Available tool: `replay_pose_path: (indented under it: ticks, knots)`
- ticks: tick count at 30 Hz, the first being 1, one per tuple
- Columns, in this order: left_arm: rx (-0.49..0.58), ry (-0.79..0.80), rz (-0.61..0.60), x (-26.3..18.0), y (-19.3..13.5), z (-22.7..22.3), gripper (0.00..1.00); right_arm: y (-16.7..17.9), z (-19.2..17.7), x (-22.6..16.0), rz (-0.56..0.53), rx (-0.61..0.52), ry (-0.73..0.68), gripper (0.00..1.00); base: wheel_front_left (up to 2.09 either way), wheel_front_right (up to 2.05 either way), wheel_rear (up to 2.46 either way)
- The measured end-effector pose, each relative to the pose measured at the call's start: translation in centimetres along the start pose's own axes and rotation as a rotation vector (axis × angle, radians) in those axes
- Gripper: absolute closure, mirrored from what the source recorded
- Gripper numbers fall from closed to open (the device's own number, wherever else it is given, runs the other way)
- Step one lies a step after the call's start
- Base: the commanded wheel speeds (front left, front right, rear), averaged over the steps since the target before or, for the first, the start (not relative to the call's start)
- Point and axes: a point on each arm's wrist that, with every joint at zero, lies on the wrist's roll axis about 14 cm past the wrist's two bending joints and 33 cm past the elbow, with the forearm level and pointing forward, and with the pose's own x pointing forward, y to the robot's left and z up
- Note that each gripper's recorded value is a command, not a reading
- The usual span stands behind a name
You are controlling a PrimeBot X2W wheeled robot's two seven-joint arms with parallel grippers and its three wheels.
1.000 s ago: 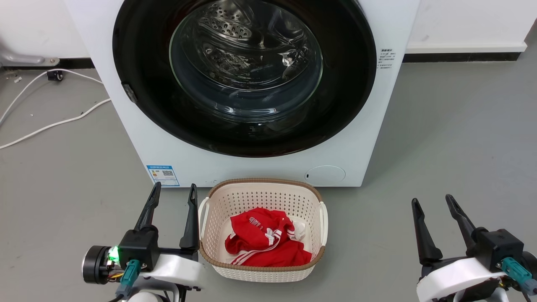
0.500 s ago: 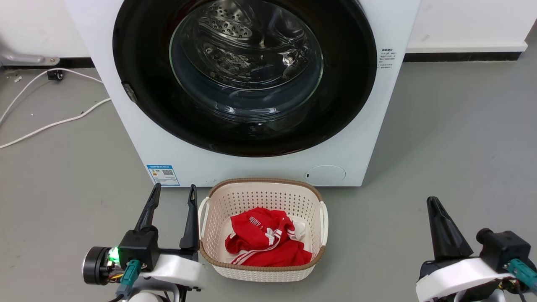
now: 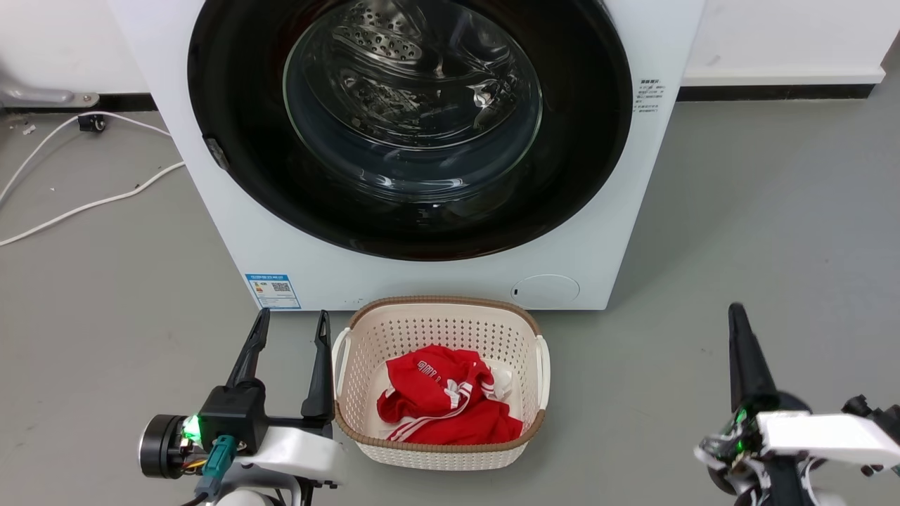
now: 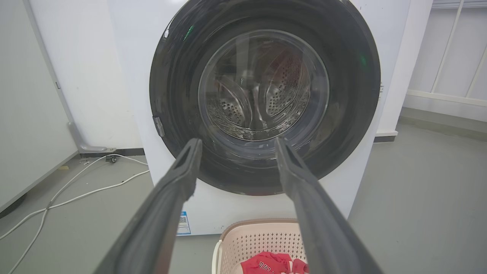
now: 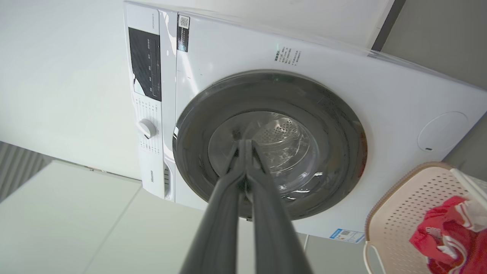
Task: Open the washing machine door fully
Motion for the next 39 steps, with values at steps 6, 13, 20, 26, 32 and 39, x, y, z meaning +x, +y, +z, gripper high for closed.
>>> replay_pose_path:
  ticks: [6,13,20,26,32,39]
  knots:
    - [-0.003,0.007,0.0,0.4,-0.1,-0.3,0.0,0.8,1.8,2.7,0.005,0.245,-0.042,1.0,0.0,0.0,0.0]
    - [-0.009,0.006,-0.012,1.6,-0.4,-0.6,0.0,3.0,4.3,8.7,0.065,0.228,-0.003,1.0,0.0,0.0,0.0]
    - [-0.013,0.009,-0.008,2.9,-0.2,-1.1,0.0,5.0,4.5,15.2,0.071,0.139,0.12,1.0,0.0,0.0,0.0]
    - [-0.013,0.013,-0.004,4.4,0.0,-1.9,0.0,6.3,3.5,20.5,0.049,-0.016,0.234,1.0,0.0,0.0,0.0]
    - [-0.011,0.024,-0.001,6.4,0.3,-3.2,0.0,6.7,1.8,25.4,0.013,-0.143,0.341,1.0,0.0,0.0,0.0]
    - [-0.006,0.056,-0.001,7.8,0.7,-5.3,0.0,3.7,-2.3,28.4,-0.078,-0.282,0.509,1.0,0.0,0.0,0.0]
